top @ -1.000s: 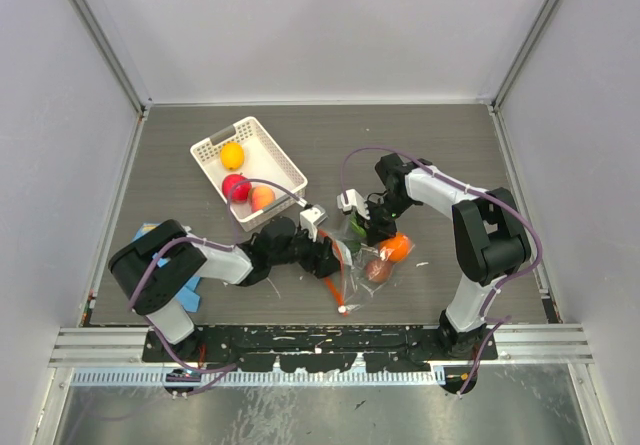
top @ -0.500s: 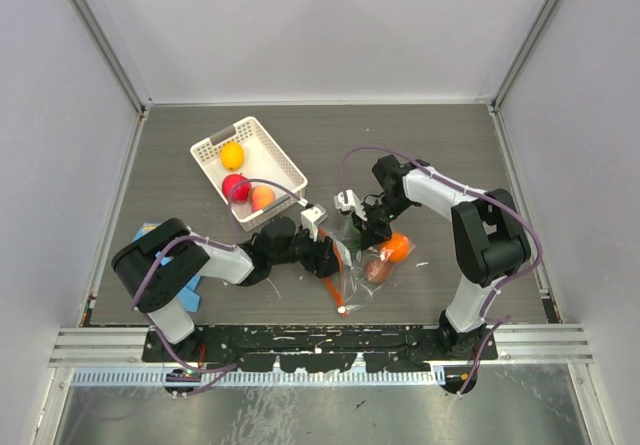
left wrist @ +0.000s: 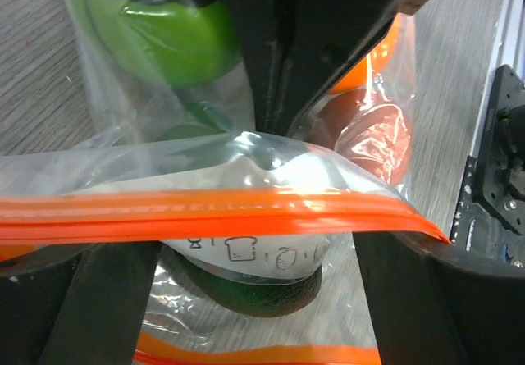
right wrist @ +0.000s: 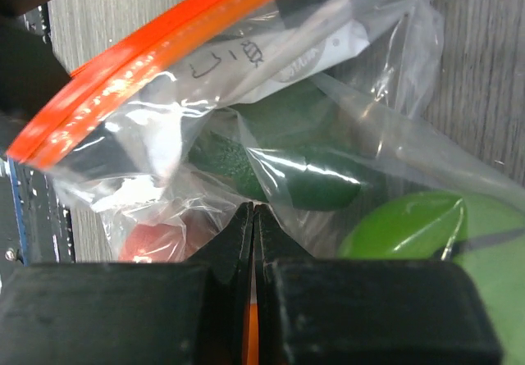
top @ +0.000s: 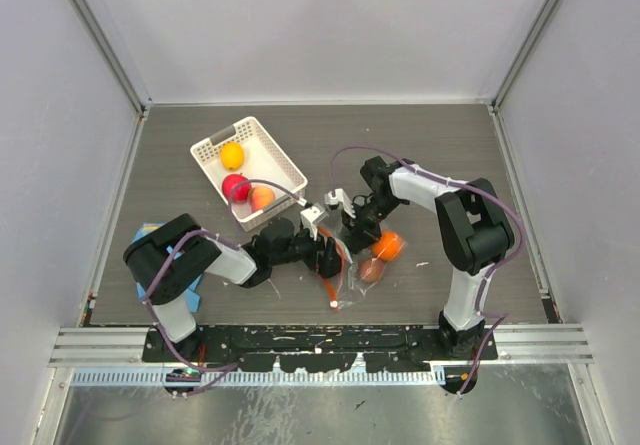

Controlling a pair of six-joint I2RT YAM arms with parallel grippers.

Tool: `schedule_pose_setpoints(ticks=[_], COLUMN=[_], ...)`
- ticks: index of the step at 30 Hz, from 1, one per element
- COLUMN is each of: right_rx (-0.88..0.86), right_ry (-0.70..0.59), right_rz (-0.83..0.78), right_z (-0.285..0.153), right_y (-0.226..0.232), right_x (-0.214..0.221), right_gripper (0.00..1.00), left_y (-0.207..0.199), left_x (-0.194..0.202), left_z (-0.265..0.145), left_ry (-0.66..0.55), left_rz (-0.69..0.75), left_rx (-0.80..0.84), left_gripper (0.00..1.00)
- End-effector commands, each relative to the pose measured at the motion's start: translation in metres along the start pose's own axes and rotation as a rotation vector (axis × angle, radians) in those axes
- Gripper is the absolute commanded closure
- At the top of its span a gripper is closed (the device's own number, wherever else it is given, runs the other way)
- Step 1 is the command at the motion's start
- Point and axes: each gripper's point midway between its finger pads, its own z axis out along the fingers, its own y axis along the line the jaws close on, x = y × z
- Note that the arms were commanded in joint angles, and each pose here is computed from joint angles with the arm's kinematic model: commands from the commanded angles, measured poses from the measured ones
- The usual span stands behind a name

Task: Open the zip-top bag and remove the fake food
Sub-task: Pick up the fake fruit from the zipper food storage bag.

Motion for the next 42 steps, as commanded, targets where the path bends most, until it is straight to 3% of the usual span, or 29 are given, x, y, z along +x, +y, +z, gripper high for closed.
schedule_pose_setpoints(ticks=[1, 6, 11, 17, 19, 22, 25, 27, 35, 42], right_rx=[0.023, 0.015, 0.011, 0.006, 0.006, 0.002, -0.001, 0.000, 0.014, 0.072], right_ry=[-0.016, -0.024, -0.026, -0.033, -0.034, -0.038, -0.040, -0.039, -0.038, -0.018], right_rz=[0.052, 0.058, 0.062, 0.064, 0.063, 0.062, 0.065, 0.063, 0.056, 0.097], right_z=[0.002, 0.002, 0.002, 0.002, 0.002, 0.002, 0.002, 0.002, -0.002, -0.011], right_y=[-0.010, -0.009, -0.008, -0.007, -0.007, -0.007, -0.006, -0.006, -0.007, -0.021], right_x=[-0.011, -0.012, -0.012, -0.014, -0.014, -0.015, -0.016, -0.016, -0.017, -0.008], right_gripper=[0.94, 0.94, 0.94, 0.94, 0.94, 0.94, 0.93, 0.94, 0.94, 0.94], left_y=[-0.011, -0.014, -0.002, 0.009, 0.008, 0.008, 0.007, 0.012, 0.011, 0.009], left_x=[-0.024, -0.018, -0.014, -0.014, -0.012, -0.012, -0.012, -0.013, -0.021, -0.010], left_z=[-0.006, -0.017, -0.018, -0.016, -0.014, -0.011, -0.006, -0.004, -0.011, -0.028], left_ry=[-0.120, -0.083, -0.027, -0.001, 0.009, 0.009, 0.007, -0.001, -0.050, 0.009], left_rz=[0.109, 0.213, 0.228, 0.197, 0.199, 0.206, 0.214, 0.196, 0.197, 0.256], left_rx=[0.050, 0.060, -0.007, -0.086, -0.088, -0.113, -0.133, -0.165, -0.175, -0.165], left_gripper=[0.00, 0.02, 0.00, 0.15, 0.14, 0.04, 0.02, 0.09, 0.60, 0.64])
